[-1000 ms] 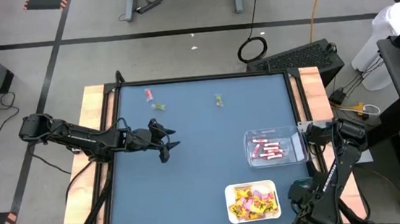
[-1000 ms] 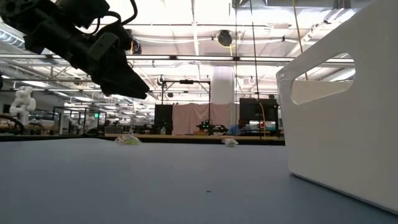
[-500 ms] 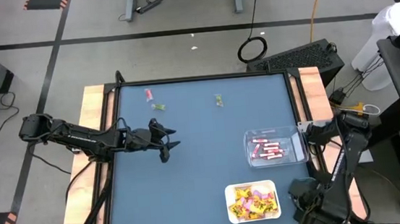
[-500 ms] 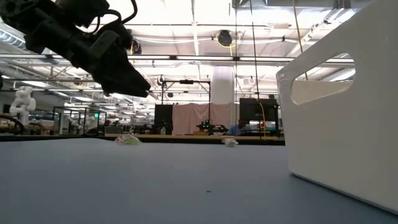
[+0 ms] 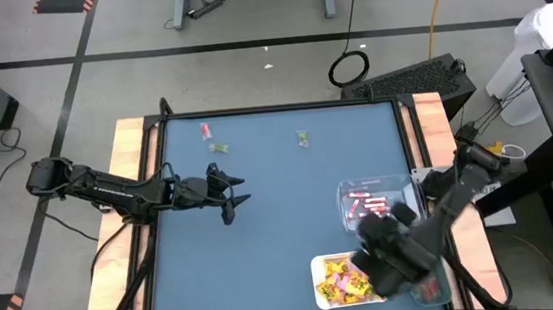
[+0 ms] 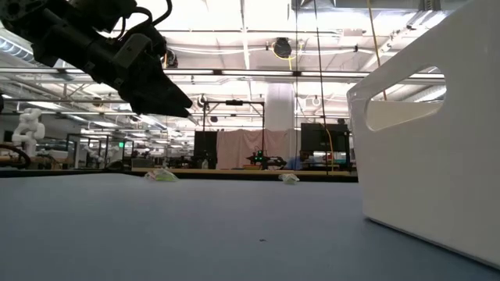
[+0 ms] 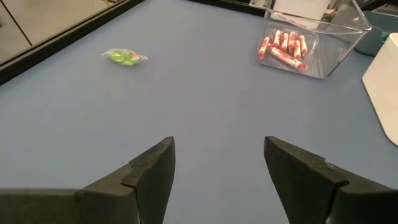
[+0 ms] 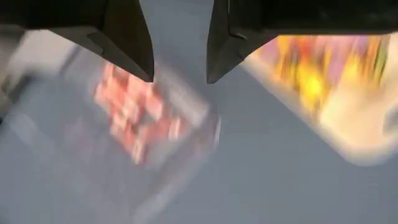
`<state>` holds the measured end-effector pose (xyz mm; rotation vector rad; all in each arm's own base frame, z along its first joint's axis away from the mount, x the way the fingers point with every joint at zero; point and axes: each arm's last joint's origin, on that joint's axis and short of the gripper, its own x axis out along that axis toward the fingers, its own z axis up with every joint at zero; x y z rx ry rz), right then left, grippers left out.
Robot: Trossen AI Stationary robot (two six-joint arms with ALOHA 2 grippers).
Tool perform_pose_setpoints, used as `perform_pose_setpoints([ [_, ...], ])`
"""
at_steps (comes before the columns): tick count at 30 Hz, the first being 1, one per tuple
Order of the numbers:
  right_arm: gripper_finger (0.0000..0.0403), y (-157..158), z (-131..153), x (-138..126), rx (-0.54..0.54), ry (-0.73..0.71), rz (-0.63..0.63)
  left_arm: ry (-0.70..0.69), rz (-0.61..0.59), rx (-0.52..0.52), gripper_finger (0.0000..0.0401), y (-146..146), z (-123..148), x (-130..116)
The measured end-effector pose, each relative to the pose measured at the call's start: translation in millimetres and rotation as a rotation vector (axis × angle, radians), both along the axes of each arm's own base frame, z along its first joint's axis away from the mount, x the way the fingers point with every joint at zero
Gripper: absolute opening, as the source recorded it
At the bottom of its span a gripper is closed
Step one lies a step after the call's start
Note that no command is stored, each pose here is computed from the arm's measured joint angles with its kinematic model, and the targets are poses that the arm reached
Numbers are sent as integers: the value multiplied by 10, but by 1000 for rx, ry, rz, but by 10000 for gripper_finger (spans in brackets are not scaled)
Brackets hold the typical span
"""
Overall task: Sort candy
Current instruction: Put the green gummy into the blue bin
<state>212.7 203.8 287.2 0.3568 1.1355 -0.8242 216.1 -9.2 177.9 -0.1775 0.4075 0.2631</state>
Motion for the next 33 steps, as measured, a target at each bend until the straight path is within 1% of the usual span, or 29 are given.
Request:
perform_pose_setpoints([
  [4, 136, -357, 24, 301, -152, -64, -12, 2, -4, 9, 249, 0, 1, 0],
  [7, 136, -705, 34, 527, -225, -59, -54, 2, 1, 12, 249, 2, 1, 0],
  [11, 140, -1215, 30, 789, -240, -42, -143, 7, 1, 13, 249, 2, -4, -2],
  [14, 147, -1579, 28, 944, -248, -46, -177, 11, 14, 26, 249, 7, -6, -5],
  [17, 159, -1893, 39, 1088, -259, -114, -222, 10, 45, 41, 249, 17, -5, -7],
  [20, 174, -2138, 33, 1235, -289, -190, -247, 11, 58, 46, 249, 21, -5, -9],
  [23, 187, -2310, -34, 1363, -324, -227, -273, 19, 61, 44, 249, 21, -13, -13],
  [26, 197, -2431, -137, 1446, -390, -210, -292, 27, 61, 44, 249, 21, -19, -16],
  [28, 203, -2474, -219, 1480, -436, -220, -357, 35, 61, 44, 249, 22, -26, -19],
  [31, 212, -2426, -376, 1557, -473, -253, -425, 46, 61, 45, 249, 22, -36, -24],
  [33, 216, -2346, -515, 1629, -518, -252, -422, 47, 61, 45, 249, 22, -37, -25],
])
